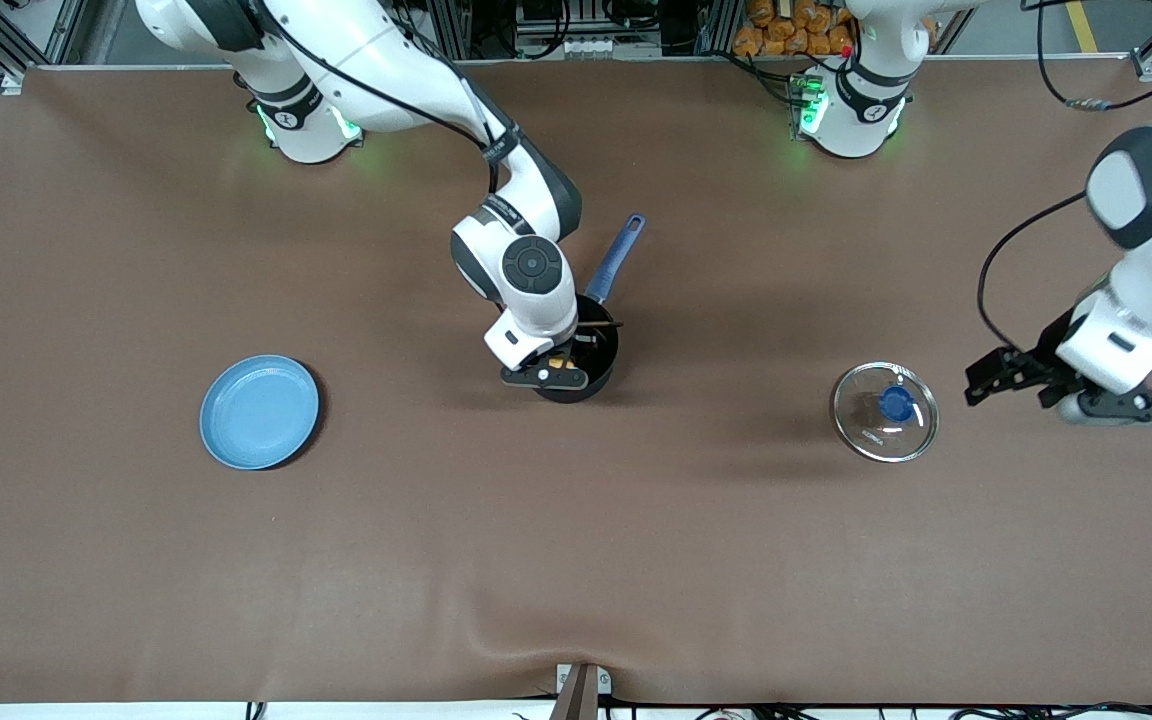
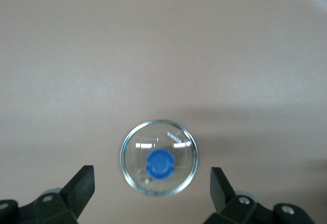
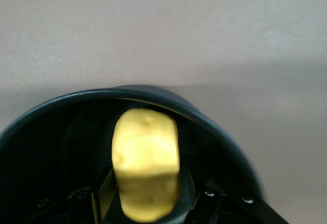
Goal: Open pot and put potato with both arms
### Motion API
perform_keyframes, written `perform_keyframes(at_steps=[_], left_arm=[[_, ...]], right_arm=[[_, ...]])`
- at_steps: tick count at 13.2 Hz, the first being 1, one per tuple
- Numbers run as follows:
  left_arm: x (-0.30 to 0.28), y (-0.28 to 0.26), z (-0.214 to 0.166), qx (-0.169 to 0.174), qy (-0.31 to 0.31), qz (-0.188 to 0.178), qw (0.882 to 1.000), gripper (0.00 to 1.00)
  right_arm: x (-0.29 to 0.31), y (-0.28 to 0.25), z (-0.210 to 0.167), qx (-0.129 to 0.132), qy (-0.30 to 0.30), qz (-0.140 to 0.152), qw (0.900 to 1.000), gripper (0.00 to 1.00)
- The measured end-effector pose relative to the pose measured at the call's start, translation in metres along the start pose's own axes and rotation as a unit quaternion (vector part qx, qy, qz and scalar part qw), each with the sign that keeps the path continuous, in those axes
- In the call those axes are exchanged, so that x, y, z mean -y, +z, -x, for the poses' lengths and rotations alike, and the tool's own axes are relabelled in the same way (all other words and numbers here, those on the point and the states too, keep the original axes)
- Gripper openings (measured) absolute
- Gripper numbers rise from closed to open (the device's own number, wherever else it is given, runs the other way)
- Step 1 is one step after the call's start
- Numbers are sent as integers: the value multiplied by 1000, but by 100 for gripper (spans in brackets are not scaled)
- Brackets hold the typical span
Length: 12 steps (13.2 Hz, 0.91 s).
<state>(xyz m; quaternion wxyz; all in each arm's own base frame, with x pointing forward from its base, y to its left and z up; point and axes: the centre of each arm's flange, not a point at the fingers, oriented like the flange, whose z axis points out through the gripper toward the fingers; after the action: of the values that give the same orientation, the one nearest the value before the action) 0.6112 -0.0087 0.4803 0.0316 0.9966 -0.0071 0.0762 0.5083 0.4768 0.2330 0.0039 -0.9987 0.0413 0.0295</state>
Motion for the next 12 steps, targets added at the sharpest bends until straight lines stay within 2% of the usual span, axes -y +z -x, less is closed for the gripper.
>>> perform_keyframes(at_steps=[3, 6, 10, 12], left_arm=[[-4, -50, 8, 28, 3, -3, 1000, 100], [-8, -86, 16, 42, 5, -5, 999, 100], [-13, -124, 24, 67, 8, -6, 998, 100], [-18, -139, 29, 76, 12, -8, 997, 100]], right_arm=[[-24, -85, -9, 13, 6, 9, 1000, 67], [-59, -161, -15, 24, -2, -2, 1000, 67], [-162, -265, -38, 38, 4, -12, 999, 66], [-215, -317, -38, 31, 24, -20, 999, 71]])
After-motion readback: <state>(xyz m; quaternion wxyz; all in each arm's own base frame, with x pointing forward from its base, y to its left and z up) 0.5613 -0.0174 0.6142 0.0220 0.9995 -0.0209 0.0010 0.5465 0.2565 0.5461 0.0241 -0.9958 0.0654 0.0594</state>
